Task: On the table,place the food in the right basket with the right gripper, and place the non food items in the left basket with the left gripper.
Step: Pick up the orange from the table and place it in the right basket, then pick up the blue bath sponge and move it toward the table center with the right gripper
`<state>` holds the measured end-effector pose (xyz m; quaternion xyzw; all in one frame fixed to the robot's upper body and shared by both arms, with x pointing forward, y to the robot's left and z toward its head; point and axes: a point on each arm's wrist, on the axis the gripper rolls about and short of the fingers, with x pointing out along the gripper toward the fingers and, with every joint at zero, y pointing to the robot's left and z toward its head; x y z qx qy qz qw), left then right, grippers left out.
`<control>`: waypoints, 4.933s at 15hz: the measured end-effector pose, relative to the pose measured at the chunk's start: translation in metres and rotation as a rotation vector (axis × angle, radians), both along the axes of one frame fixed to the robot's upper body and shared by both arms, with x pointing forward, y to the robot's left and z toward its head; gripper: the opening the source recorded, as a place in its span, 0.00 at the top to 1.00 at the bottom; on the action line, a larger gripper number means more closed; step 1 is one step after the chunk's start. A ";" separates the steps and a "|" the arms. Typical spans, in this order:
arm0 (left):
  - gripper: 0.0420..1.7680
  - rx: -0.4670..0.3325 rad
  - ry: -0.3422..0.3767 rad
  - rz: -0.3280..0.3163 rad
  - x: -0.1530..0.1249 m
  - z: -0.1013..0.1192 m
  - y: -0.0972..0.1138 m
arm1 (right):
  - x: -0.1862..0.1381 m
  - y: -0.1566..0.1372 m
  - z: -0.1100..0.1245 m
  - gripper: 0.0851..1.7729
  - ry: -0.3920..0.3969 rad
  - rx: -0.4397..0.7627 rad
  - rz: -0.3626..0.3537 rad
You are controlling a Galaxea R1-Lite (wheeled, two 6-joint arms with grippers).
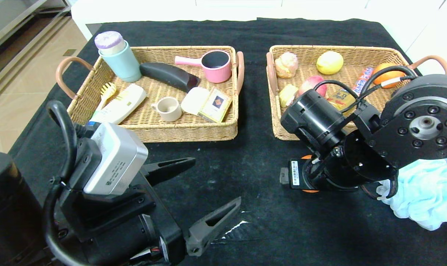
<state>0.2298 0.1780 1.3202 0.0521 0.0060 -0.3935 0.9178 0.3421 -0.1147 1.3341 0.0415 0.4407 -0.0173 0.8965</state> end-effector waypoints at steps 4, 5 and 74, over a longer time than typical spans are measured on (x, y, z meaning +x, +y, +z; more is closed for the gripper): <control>0.03 0.004 0.004 -0.007 -0.001 -0.001 -0.001 | 0.002 -0.001 -0.001 0.32 0.001 -0.001 -0.008; 0.03 0.006 0.005 -0.007 -0.001 -0.002 -0.001 | 0.003 -0.002 -0.001 0.34 0.002 -0.001 -0.010; 0.03 0.026 0.020 -0.040 -0.007 -0.009 -0.004 | 0.055 -0.025 0.073 0.12 -0.579 0.087 -0.125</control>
